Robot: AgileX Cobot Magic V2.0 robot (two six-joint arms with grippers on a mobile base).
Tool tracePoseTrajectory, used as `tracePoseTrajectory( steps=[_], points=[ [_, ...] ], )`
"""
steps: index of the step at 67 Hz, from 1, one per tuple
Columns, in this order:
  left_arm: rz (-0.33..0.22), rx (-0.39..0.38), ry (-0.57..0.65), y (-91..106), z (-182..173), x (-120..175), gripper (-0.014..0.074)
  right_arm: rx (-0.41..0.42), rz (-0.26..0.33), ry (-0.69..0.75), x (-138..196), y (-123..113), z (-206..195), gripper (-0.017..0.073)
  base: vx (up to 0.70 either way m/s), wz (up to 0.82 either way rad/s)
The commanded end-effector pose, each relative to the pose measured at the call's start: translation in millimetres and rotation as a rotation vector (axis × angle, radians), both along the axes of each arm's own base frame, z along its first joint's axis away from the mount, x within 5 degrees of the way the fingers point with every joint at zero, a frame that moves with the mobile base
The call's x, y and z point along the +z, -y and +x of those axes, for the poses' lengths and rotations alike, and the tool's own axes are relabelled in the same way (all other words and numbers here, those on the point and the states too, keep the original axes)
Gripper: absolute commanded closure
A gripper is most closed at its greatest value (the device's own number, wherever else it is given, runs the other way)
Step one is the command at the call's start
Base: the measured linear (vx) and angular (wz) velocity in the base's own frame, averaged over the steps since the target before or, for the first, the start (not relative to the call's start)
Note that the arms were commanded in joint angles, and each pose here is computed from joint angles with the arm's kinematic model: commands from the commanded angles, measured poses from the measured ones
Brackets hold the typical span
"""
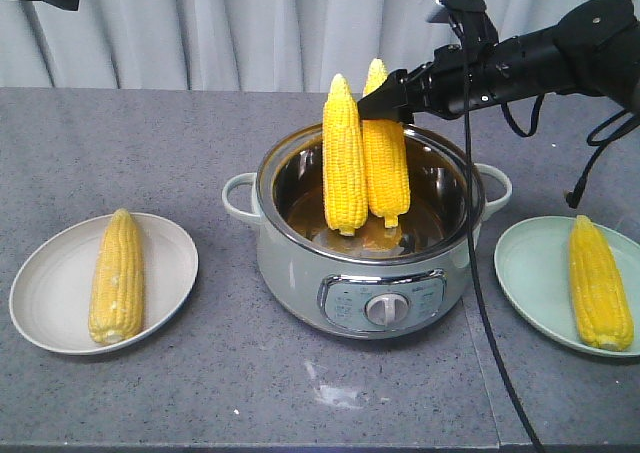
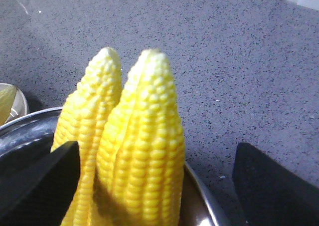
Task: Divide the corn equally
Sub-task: 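Grasp the corn cob with the right gripper and lift it out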
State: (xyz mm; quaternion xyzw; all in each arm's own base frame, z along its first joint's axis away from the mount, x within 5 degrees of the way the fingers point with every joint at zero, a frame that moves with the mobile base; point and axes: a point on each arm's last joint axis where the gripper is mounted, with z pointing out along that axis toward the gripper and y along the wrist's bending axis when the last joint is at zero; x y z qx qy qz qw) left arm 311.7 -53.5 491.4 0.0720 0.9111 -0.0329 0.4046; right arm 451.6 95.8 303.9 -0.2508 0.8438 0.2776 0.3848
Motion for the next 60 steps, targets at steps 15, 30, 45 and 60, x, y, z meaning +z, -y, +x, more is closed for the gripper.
tracePoseTrajectory(
  steps=[15,30,45,60],
  points=[
    [-0.028,0.005,0.106,-2.5,-12.1,20.4,0.0041,0.013,0.046,0.106,36.8,-4.6,-9.7,0.0071,0.00,0.00],
    [-0.028,0.005,0.106,-2.5,-12.1,20.4,0.0041,0.057,0.022,0.121,36.0,-20.9,-13.5,0.0286,0.00,0.00],
    [-0.028,0.005,0.106,-2.5,-12.1,20.4,0.0041,0.058,0.025,0.124,37.5,-22.3,-14.4,0.0462,0.00,0.00],
    [-0.028,0.005,0.106,-2.5,-12.1,20.4,0.0041,0.062,0.029,0.146,48.8,-21.8,-20.5,0.0547,0.00,0.00]
  ],
)
